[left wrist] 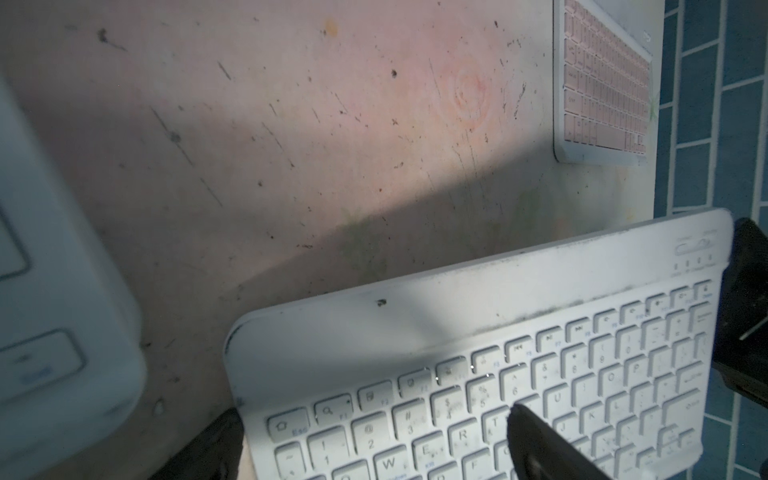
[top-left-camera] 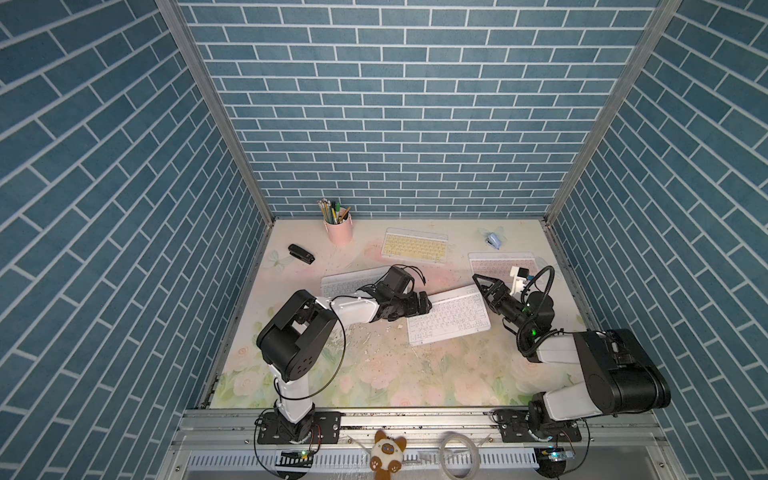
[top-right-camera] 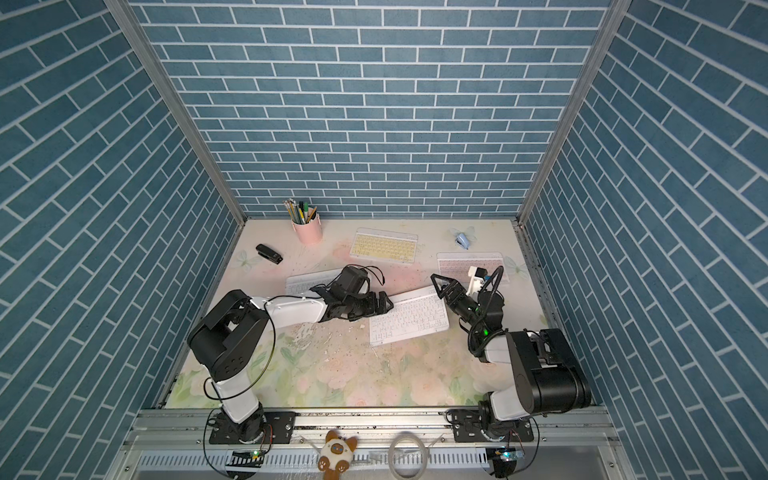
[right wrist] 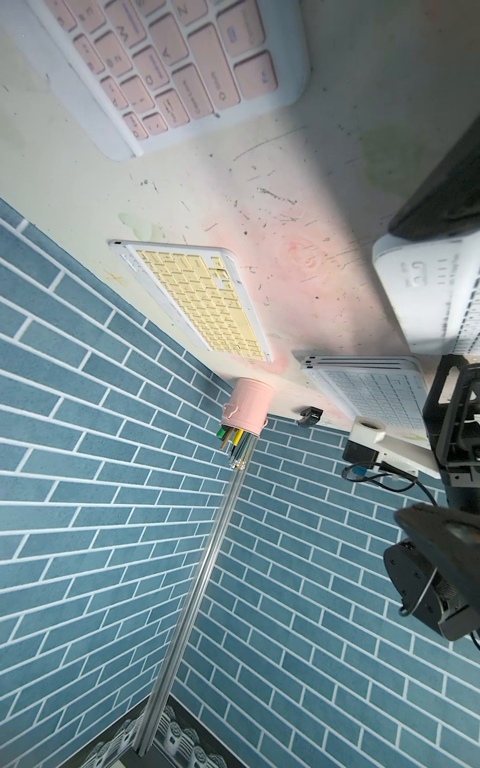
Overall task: Stack the numeric keypads
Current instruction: Pick up the numeric keypad from the center of the board.
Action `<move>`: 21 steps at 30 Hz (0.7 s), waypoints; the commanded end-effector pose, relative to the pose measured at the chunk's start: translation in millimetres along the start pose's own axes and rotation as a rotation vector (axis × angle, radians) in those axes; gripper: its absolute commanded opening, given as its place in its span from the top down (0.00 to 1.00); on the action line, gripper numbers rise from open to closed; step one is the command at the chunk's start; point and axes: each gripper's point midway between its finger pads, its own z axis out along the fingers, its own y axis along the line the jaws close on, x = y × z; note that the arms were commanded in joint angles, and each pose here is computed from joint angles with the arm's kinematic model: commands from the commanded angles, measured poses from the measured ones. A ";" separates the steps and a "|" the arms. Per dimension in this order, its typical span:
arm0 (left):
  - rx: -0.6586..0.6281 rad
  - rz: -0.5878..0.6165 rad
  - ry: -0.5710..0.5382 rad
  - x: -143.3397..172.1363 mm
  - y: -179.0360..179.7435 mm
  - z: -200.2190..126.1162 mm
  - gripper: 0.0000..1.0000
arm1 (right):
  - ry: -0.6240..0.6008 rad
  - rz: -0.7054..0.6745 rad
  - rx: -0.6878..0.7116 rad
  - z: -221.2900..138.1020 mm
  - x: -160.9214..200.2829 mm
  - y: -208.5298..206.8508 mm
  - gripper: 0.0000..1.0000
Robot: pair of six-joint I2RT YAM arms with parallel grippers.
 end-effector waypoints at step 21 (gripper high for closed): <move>0.175 0.036 0.021 14.7 -34.5 1.4 0.00 | -0.011 0.250 -0.016 9.7 41.9 21.0 0.01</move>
